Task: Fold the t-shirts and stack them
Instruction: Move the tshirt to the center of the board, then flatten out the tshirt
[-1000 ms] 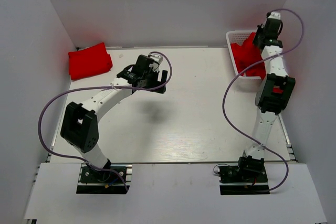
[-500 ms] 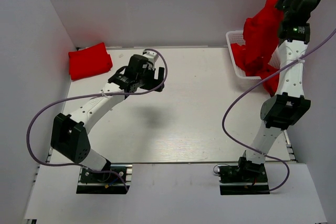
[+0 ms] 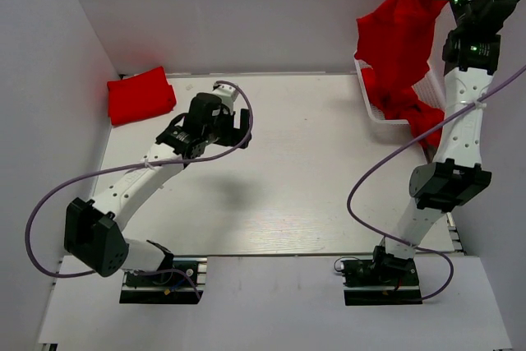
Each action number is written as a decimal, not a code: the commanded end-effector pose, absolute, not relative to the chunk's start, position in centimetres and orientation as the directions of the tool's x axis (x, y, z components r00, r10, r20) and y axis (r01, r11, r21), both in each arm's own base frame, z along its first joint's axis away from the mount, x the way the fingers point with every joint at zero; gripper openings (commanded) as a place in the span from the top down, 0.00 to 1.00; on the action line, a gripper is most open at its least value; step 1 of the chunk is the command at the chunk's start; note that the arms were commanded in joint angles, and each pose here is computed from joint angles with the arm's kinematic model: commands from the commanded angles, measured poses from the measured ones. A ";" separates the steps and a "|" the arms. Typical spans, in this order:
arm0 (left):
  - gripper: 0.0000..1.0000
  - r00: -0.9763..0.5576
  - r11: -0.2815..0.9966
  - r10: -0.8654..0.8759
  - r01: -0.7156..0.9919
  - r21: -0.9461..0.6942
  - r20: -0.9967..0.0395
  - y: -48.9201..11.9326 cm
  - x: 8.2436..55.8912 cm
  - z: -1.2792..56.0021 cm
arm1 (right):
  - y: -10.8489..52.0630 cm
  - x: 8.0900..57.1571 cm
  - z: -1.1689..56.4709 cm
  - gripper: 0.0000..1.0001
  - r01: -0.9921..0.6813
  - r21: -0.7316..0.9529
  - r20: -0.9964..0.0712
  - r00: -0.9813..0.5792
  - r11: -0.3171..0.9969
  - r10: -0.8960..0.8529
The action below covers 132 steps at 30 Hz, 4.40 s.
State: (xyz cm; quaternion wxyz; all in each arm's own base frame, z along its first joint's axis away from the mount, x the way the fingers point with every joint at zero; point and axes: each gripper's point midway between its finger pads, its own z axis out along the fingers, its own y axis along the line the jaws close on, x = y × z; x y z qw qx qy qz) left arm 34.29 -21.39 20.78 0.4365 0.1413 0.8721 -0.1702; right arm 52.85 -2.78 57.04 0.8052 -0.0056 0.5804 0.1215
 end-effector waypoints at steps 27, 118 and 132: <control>0.00 -0.595 0.971 -0.136 0.078 -0.225 -0.792 -12.8 26.5 25.7 | 29.2 38.1 38.4 1.00 -0.847 0.203 -0.979 -0.167 0.491 0.117; 1.00 -0.522 0.978 -0.209 -0.086 -0.192 -0.827 -11.2 35.7 22.5 | 16.6 37.7 22.7 1.00 -0.107 -0.026 -0.916 -0.396 0.994 -0.066; 1.00 -0.059 0.979 -0.202 -0.021 -0.201 -0.978 -8.2 34.9 42.3 | 8.5 35.6 42.8 1.00 0.075 -0.017 -0.999 0.027 0.997 -0.019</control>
